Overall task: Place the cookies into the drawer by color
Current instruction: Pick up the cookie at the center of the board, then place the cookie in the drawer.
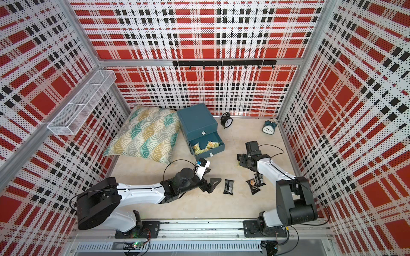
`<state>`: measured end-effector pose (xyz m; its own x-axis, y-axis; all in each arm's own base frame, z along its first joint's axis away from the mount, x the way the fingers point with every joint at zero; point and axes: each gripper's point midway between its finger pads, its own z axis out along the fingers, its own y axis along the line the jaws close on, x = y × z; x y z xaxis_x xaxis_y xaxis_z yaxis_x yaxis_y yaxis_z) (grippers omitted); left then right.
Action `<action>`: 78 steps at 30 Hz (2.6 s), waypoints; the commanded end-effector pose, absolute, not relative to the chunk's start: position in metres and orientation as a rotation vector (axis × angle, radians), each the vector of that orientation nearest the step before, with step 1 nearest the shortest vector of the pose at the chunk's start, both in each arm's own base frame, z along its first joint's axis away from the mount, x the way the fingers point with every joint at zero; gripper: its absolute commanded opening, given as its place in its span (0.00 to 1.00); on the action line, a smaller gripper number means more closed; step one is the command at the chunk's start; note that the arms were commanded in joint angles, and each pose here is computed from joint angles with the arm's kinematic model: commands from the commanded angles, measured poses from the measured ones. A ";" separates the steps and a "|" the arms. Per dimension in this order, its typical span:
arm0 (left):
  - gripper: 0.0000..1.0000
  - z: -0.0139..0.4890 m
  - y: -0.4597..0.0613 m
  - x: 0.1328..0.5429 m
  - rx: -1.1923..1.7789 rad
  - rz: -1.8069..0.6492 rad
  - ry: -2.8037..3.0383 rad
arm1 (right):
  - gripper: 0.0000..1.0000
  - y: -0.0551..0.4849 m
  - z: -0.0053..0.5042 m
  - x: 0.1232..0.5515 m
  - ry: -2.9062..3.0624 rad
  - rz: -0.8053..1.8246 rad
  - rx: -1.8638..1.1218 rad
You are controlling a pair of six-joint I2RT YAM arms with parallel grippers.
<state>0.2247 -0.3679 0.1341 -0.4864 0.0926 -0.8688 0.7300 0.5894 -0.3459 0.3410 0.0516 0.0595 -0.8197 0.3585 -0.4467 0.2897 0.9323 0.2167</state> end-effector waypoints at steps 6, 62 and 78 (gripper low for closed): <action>1.00 0.128 -0.365 0.236 0.636 -0.926 1.984 | 0.34 0.050 0.037 0.349 2.631 0.153 0.459; 1.00 0.209 -0.226 0.275 0.159 -0.927 1.743 | 0.21 0.238 0.213 0.419 2.324 0.699 0.058; 1.00 0.218 -0.220 0.298 0.065 -0.911 1.790 | 0.46 0.226 0.213 0.379 2.287 0.757 0.022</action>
